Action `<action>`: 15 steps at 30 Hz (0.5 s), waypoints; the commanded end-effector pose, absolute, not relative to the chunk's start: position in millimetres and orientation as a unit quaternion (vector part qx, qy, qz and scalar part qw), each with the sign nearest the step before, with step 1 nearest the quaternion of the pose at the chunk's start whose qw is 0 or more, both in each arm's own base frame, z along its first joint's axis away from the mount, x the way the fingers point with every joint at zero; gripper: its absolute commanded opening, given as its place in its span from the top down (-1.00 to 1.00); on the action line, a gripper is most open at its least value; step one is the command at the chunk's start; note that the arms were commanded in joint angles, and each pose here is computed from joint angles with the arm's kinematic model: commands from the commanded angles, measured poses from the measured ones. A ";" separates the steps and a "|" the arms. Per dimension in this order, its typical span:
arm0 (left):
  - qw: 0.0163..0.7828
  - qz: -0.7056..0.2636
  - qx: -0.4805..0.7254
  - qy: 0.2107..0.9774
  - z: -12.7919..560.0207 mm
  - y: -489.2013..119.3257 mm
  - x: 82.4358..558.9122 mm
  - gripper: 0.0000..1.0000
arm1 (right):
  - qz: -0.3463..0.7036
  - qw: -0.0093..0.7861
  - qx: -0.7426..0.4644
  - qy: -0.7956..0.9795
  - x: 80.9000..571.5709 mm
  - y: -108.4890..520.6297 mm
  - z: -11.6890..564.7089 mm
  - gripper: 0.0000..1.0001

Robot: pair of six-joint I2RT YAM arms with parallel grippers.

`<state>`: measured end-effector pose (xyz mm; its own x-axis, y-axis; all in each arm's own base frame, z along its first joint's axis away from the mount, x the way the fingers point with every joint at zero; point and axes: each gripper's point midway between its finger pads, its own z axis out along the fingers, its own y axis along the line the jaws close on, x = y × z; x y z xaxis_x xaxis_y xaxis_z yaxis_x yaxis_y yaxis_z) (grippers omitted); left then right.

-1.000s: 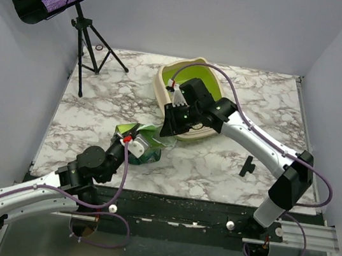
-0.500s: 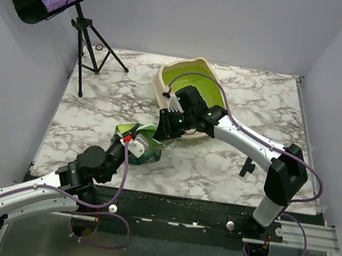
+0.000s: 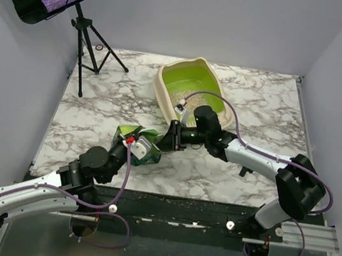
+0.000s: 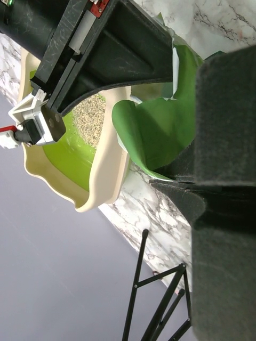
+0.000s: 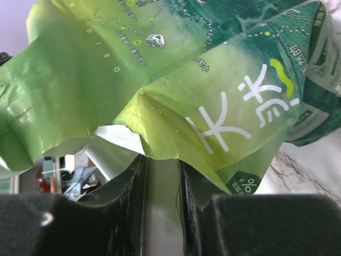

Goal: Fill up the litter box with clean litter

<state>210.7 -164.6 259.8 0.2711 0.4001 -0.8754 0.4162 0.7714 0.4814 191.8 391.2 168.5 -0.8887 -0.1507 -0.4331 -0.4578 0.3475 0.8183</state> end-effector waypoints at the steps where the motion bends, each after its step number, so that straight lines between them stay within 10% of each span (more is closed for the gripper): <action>1: 0.747 -0.013 0.303 0.592 285.3 -159.2 211.9 1.00 | 0.631 0.115 -0.207 0.739 166.1 398.2 204.2 0.99; 15: 0.750 -0.017 0.301 0.589 287.7 -159.1 211.0 1.00 | 0.718 0.134 -0.178 0.659 150.6 379.2 246.4 0.99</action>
